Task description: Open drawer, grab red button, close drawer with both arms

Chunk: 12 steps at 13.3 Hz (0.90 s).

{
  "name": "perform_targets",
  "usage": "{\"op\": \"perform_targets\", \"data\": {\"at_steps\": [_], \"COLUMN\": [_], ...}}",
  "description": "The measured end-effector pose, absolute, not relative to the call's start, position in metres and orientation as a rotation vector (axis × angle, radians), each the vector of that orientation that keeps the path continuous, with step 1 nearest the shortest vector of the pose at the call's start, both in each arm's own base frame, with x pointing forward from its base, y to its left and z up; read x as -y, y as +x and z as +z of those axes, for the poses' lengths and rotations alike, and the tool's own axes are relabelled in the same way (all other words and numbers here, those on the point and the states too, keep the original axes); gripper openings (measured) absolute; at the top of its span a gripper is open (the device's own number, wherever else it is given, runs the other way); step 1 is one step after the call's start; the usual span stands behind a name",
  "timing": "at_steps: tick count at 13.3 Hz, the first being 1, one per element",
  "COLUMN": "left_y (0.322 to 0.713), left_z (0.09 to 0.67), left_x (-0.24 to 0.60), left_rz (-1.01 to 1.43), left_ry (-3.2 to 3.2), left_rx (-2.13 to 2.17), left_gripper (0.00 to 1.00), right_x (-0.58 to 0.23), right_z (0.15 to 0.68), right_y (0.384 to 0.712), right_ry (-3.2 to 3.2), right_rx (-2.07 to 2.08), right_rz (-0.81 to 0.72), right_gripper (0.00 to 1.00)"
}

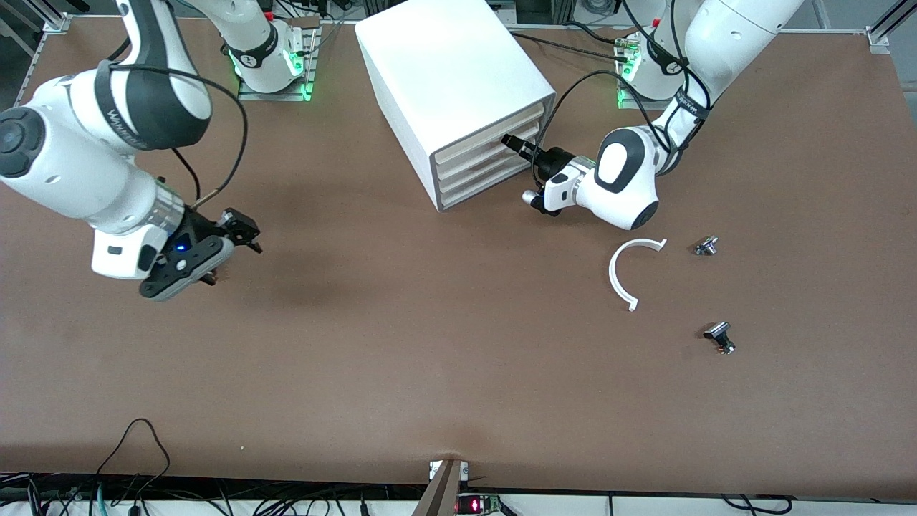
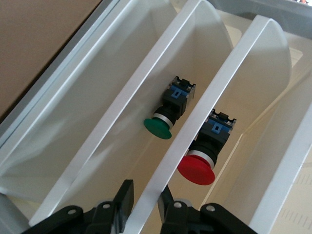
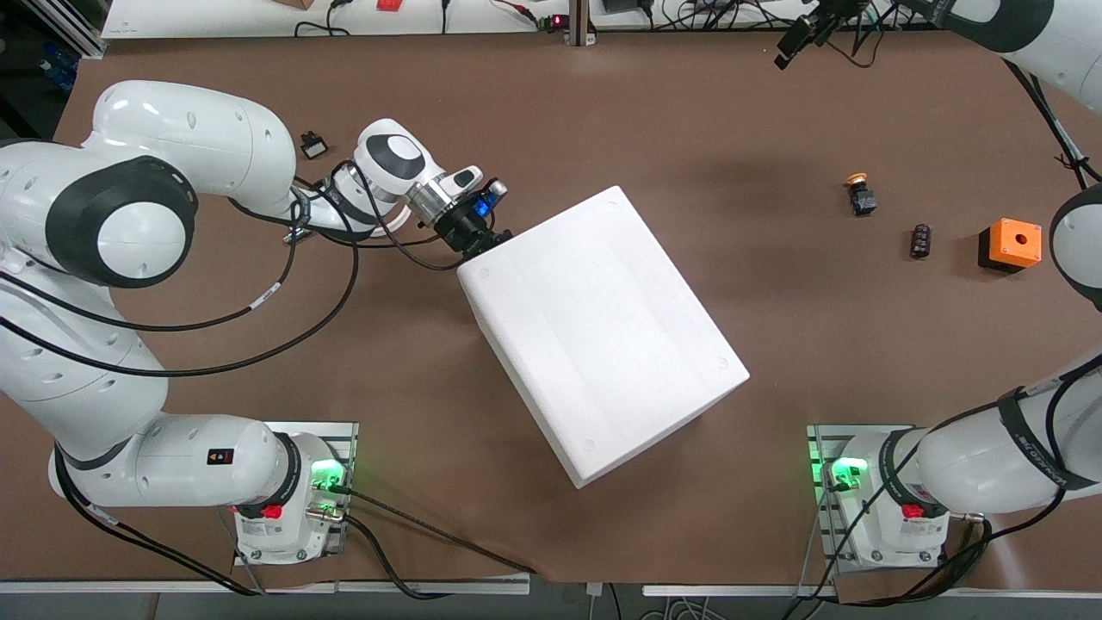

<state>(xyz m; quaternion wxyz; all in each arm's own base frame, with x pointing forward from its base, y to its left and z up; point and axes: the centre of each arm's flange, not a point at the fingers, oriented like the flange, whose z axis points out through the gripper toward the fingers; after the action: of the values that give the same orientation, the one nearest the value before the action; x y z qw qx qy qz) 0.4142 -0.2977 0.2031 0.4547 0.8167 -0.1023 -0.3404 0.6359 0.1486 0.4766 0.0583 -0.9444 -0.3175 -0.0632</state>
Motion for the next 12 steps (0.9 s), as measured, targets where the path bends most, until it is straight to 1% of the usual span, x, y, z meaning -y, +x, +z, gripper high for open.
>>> {"op": "perform_targets", "data": {"at_steps": [3, 5, 6, 8, 10, 12], "left_y": [0.418, 0.431, 0.442, 0.478, 0.507, 0.523], "left_z": [0.203, 0.207, 0.209, 0.220, 0.230, 0.234], "left_x": [0.296, 0.288, 0.278, 0.249, 0.219, 0.202], "left_rz": [-0.817, -0.774, -0.743, -0.641, -0.559, -0.517], "left_ry": [2.020, 2.033, 2.042, 2.056, 2.087, 2.106], "left_rx": [0.257, 0.241, 0.226, 0.198, 0.165, 0.146], "left_gripper": [0.27, 0.27, 0.26, 0.20, 0.20, 0.19], "right_x": [-0.166, -0.195, -0.208, -0.232, -0.256, -0.286], "right_z": [0.480, 0.484, 0.483, 0.477, 0.470, 0.462], "right_y": [0.635, 0.633, 0.631, 0.627, 0.621, 0.611], "right_ry": [-2.805, -2.749, -2.726, -2.689, -2.655, -2.616], "right_rx": [1.108, 1.212, 1.248, 1.302, 1.354, 1.430], "right_rz": [-0.247, -0.335, -0.361, -0.368, -0.368, -0.361], "right_gripper": [1.00, 1.00, 1.00, 1.00, 1.00, 1.00]}}
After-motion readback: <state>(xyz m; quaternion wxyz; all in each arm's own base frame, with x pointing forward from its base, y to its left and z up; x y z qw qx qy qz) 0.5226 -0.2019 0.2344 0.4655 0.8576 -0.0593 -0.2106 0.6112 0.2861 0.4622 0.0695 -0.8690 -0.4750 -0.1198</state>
